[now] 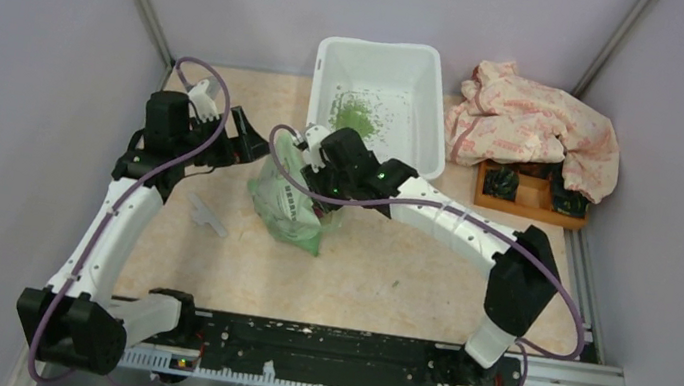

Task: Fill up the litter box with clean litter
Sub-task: 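Scoop the cat litter from the cat litter bag.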

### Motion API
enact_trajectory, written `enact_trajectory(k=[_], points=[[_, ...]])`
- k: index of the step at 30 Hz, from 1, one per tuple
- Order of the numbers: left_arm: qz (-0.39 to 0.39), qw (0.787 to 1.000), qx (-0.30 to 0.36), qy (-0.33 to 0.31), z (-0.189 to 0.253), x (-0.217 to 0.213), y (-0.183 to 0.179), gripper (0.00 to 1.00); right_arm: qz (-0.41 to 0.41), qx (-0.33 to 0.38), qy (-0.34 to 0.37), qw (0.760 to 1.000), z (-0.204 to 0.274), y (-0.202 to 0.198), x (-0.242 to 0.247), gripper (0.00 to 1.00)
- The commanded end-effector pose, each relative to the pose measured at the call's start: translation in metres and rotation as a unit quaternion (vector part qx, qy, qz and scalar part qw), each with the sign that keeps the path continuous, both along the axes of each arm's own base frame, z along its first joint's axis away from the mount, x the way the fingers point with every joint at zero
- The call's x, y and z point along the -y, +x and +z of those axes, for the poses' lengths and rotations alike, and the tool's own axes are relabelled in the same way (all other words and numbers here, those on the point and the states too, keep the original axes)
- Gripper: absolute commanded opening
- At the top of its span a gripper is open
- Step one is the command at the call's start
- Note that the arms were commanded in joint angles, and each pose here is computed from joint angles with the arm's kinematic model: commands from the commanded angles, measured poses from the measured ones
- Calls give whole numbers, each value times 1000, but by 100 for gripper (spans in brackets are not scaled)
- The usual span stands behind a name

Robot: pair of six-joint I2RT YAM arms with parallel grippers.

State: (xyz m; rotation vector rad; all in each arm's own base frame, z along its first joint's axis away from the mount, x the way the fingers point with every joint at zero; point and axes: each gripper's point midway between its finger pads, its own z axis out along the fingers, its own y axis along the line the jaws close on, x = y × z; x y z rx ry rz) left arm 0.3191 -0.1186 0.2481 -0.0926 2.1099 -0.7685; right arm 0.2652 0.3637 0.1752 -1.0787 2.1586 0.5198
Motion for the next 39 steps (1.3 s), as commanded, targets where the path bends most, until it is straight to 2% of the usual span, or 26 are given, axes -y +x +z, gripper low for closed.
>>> enact_trajectory(k=[1, 14, 26, 35, 39], points=[[1, 1000, 12, 6, 0, -2, 6, 99, -14, 5, 34, 999, -5, 0, -9, 0], [1, 1000, 12, 3, 0, -2, 6, 99, -23, 35, 110, 993, -9, -9, -4, 0], [4, 1000, 16, 3, 5, -3, 4, 99, -18, 52, 147, 988, -17, -6, -16, 0], [5, 1000, 18, 6, 8, -4, 2, 99, -37, 60, 143, 987, -58, -14, -11, 0], [5, 1000, 16, 4, 8, -3, 1, 99, -49, 84, 145, 985, -69, -17, -1, 0]])
